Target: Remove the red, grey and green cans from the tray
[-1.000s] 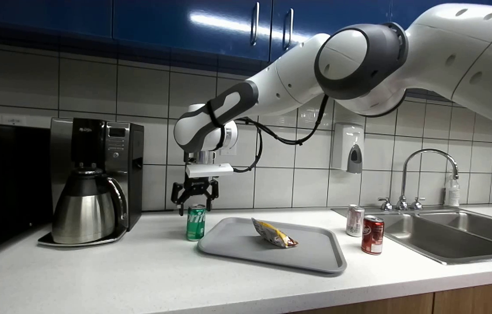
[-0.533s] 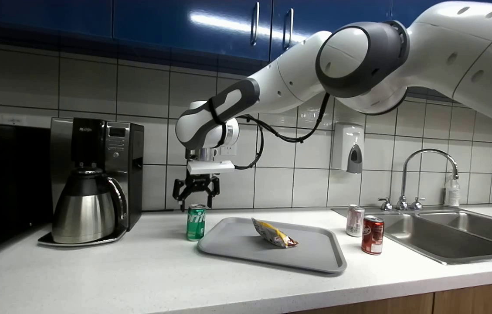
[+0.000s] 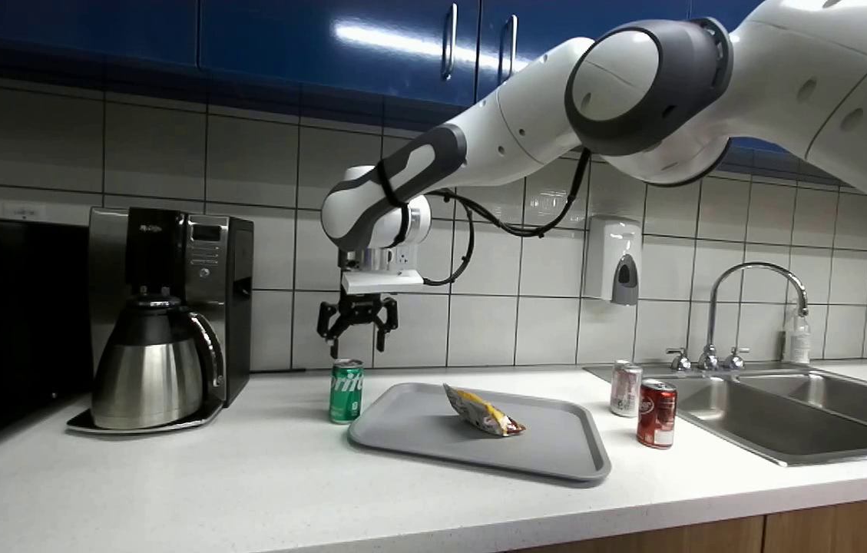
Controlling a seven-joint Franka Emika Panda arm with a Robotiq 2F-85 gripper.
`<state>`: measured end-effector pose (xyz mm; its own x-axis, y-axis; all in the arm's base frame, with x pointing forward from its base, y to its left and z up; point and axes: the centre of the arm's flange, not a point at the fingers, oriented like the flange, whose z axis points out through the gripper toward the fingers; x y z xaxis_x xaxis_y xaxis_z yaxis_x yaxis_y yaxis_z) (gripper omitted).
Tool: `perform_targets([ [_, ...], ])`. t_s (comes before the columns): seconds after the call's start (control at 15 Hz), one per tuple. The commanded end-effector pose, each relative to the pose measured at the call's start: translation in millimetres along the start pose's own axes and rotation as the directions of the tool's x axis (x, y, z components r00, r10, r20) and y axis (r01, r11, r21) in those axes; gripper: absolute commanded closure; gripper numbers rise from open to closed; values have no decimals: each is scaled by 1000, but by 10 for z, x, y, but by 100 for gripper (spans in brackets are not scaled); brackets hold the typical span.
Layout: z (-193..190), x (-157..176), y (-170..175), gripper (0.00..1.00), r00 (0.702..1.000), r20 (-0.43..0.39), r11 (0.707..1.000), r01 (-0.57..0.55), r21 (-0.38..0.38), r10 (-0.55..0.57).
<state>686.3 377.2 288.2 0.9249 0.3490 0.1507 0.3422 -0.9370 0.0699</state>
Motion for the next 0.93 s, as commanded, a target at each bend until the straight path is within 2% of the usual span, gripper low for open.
perform_targets([
  [0.0,-164,-205,90,0,1000,-8,1000,16,-9,-16],
  [0.87,-335,-560,242,0,1000,-27,1000,6,-14,-7],
])
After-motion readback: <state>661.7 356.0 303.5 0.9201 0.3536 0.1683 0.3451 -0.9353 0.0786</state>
